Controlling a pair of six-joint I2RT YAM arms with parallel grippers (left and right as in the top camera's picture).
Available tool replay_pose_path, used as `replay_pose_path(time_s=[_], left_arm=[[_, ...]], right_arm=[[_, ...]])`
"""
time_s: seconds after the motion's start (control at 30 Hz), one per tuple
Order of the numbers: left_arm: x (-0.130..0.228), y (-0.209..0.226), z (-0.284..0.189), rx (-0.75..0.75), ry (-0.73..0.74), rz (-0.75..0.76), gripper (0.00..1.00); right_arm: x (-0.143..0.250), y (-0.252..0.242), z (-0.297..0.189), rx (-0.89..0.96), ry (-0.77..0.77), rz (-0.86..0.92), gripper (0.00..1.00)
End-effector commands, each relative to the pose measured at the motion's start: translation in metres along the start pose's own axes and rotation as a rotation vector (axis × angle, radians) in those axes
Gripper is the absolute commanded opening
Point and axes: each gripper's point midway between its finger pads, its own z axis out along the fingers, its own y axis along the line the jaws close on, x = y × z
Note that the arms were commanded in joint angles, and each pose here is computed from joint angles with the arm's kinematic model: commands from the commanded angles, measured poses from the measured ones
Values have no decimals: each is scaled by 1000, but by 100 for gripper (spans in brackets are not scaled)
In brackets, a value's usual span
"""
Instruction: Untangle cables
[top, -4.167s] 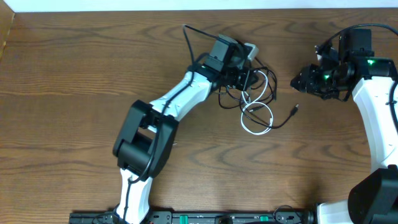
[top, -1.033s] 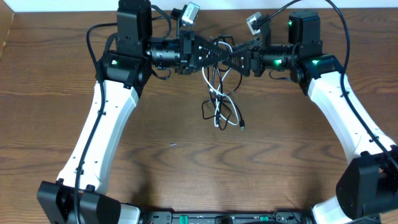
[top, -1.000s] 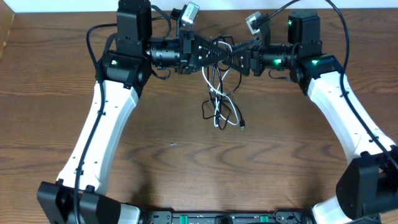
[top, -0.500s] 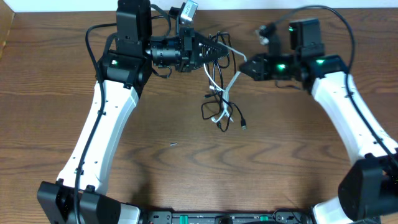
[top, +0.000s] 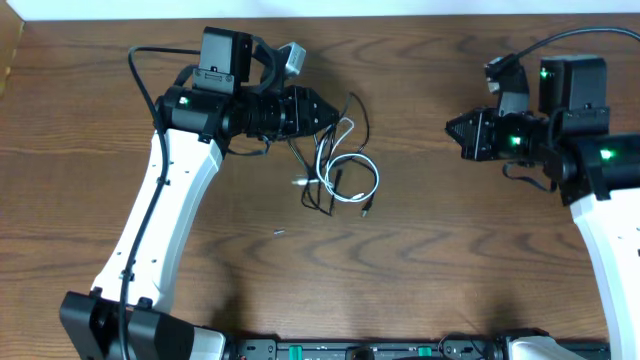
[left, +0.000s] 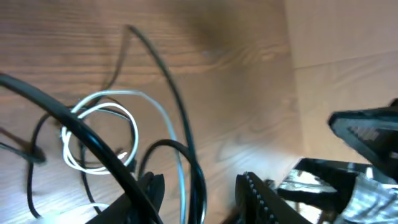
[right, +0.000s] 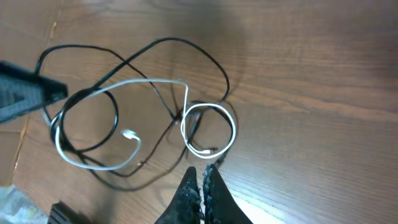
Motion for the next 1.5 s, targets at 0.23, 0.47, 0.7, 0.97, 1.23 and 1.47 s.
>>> replay_pose_path(time_s=[0.23,0.47,0.7,0.97,1.23,1.47], left_arm=[[28,35,26,-285,82,168,42],[81,53,93,-329,324,280,31],[106,70,126,-358,438,273,8],[75,42,114,-312,318,240,7],[18,-43,51,-124,25,139,7],[-18,-92,-9,36,-198,81,8]], right_arm=[[2,-22,-1,114,8,-22,1],[6,-52,-3,212,35,40,1],[7,-66,-4,235,45,80,1],[12,-47,0,123,75,32,1],[22,-9,16,-104,140,-97,20],[33,25,36,-256,194,-230,24]])
